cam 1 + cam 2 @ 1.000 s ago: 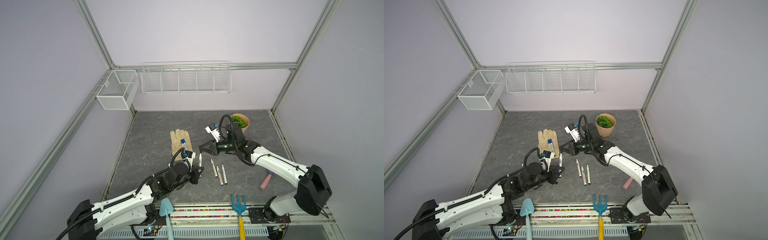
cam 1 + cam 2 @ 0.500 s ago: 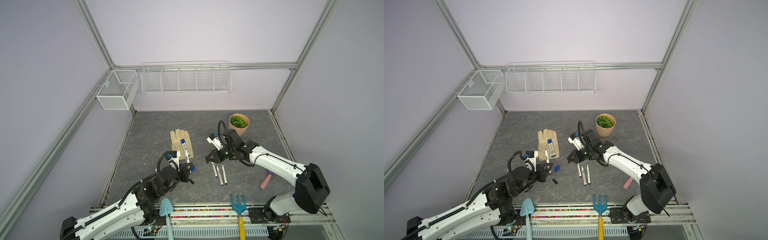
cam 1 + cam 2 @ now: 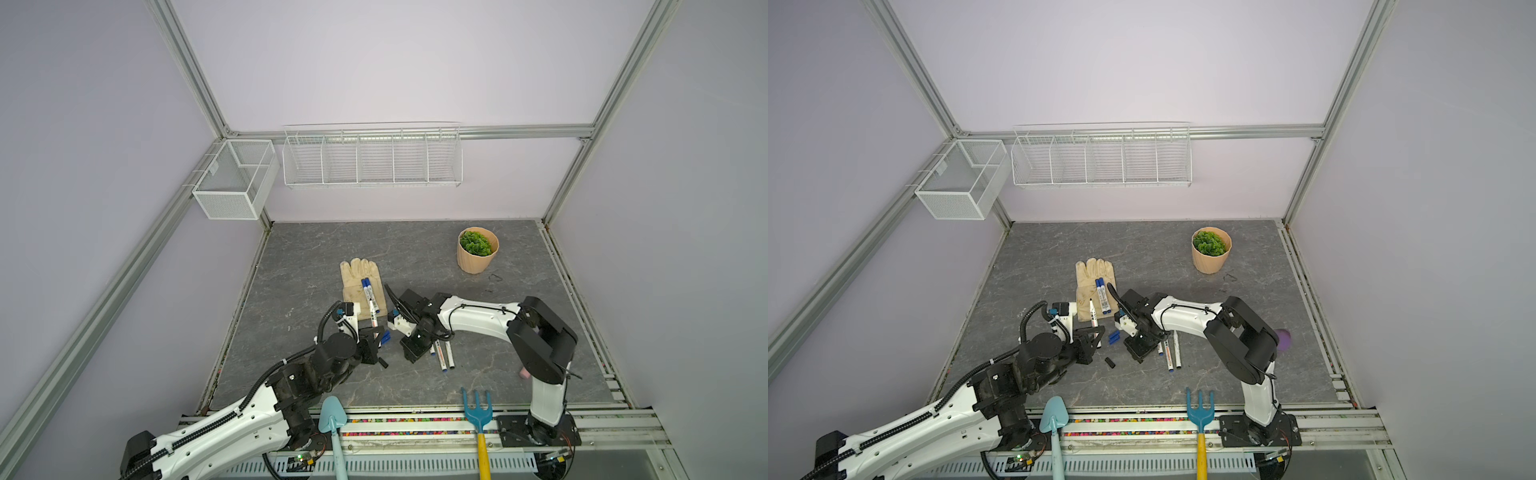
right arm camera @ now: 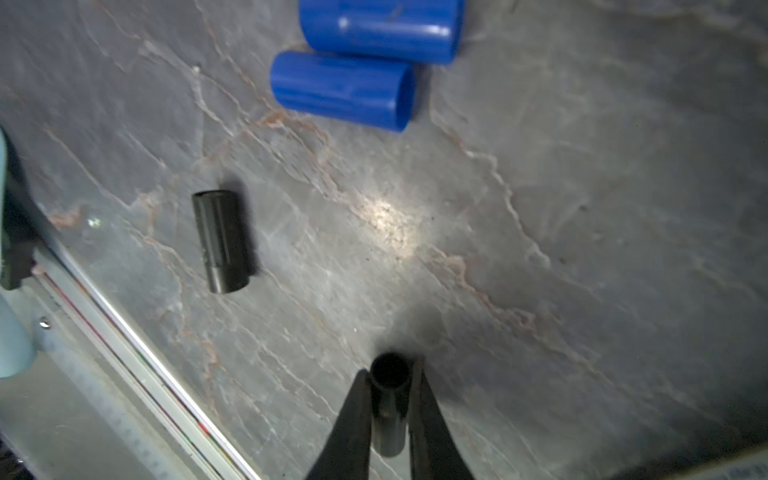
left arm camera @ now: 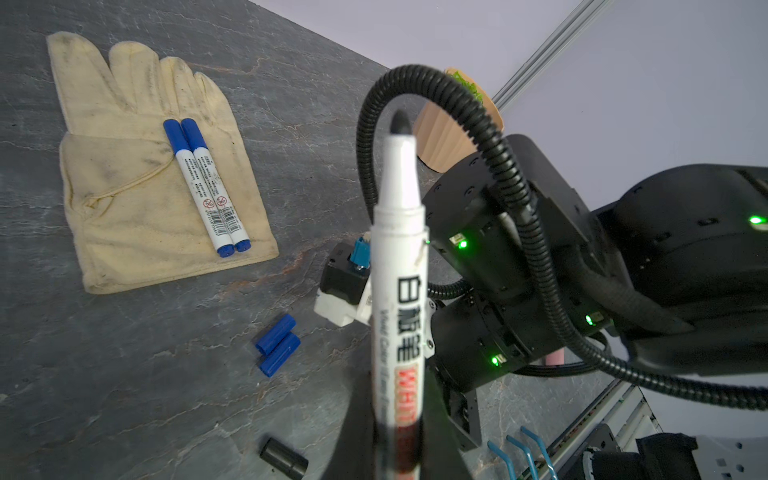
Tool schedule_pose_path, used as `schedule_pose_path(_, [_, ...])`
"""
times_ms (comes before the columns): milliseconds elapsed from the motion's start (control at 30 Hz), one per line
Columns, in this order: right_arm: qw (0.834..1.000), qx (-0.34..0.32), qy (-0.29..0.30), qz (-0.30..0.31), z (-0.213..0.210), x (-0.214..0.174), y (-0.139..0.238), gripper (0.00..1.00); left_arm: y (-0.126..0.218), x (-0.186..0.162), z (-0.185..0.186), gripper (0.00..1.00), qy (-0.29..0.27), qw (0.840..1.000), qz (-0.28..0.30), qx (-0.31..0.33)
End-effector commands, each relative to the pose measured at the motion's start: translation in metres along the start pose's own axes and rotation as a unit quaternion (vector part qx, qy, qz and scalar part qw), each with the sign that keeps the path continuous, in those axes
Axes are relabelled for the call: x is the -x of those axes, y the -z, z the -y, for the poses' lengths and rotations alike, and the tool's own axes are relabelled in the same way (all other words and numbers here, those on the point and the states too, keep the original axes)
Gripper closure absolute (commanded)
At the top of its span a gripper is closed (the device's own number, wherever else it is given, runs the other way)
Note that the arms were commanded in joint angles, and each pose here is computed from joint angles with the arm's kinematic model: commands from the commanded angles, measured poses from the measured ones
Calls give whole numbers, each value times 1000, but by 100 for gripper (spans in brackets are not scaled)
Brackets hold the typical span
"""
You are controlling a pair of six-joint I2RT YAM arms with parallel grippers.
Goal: Insert the pens into the pen caps
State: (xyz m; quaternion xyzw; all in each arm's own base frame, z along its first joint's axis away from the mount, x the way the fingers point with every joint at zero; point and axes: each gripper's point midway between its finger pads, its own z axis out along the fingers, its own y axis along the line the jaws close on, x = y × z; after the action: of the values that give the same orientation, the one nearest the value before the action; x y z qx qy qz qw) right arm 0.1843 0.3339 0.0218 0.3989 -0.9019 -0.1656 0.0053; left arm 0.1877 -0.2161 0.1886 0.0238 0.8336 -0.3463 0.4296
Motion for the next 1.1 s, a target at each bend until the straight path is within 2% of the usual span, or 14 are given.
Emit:
schedule_pose_path(0, [998,-36,45,-19,-2,-8,0,72,3,4,-6,100,4,1000,9,14])
schedule_pose_path(133, [995,-68,64,-33,-1,-19,0,59,3,4,-6,100,4,1000,10,14])
schedule_pose_path(300, [991,-97,76,-43,1,-33,0,56,-1,3,-3,100,0,1000,5,12])
schedule_pose_path(667, [982,-153,99,-38,13,-40,9,60,-7,2,2,100,-10,1000,-3,7])
schedule_pose_path(867, [976,-192,100,9,20,-14,18,65,-5,3,2,100,-8,1000,1,6])
schedule_pose_path(1067, [979,-170,92,67,11,15,32,68,-4,2,-1,100,-3,1000,1,8])
